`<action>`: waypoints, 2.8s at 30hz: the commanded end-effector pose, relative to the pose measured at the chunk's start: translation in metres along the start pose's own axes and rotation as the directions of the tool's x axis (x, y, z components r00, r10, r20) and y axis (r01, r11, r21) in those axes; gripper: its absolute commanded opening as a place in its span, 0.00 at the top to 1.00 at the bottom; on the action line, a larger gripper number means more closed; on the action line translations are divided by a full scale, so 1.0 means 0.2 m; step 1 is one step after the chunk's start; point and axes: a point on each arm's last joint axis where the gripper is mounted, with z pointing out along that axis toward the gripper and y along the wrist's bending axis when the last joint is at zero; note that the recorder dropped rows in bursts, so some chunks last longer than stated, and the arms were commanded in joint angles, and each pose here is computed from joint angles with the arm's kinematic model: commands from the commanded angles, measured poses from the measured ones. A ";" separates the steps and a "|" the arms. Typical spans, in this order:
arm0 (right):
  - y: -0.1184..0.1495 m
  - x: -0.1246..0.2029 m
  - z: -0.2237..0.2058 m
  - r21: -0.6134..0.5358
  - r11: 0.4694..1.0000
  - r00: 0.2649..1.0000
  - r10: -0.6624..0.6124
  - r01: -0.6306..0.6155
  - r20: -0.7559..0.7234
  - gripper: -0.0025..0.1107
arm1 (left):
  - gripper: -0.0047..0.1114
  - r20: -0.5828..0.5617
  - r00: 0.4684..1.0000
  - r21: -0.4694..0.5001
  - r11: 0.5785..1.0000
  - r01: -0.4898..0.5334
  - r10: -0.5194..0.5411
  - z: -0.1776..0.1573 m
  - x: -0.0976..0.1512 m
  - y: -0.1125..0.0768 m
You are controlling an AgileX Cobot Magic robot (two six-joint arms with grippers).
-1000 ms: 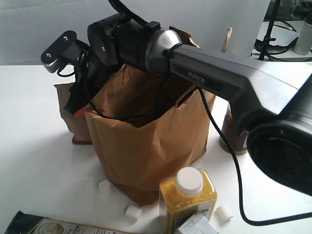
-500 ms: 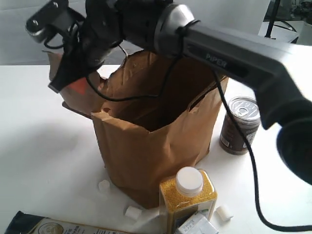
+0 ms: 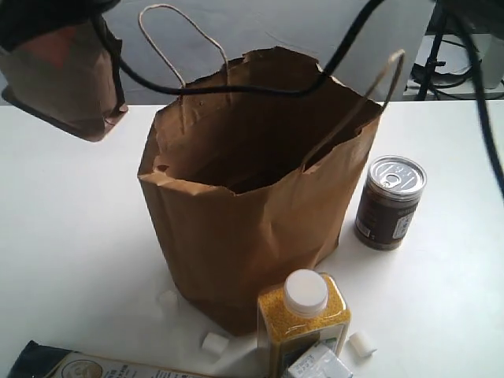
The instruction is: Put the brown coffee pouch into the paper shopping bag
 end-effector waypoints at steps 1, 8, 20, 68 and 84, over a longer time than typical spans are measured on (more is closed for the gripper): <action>0.01 -0.14 -0.26 0.003 1.000 0.995 0.000 0.000 0.098 0.98 | 0.96 0.002 1.000 -0.005 1.000 -0.001 0.001 0.00 0.00 0.00; -0.01 -0.23 -0.63 0.014 0.999 0.990 0.037 -0.040 0.138 0.98 | 0.96 0.002 1.000 -0.005 1.000 -0.001 0.001 0.00 0.00 0.00; -0.12 -0.11 -0.89 0.259 0.961 0.980 0.134 -0.093 -0.144 0.98 | 0.96 0.002 1.000 -0.005 1.000 -0.001 0.001 0.00 0.00 0.00; -0.10 0.06 -1.11 0.363 0.894 0.962 0.270 -0.262 0.029 0.98 | 0.96 0.002 1.000 -0.005 1.000 -0.001 0.001 0.00 0.00 0.00; 0.06 0.61 -1.42 0.344 0.816 0.885 0.440 -0.464 0.150 0.98 | 0.96 0.002 1.000 -0.005 1.000 -0.001 0.001 0.00 0.00 0.00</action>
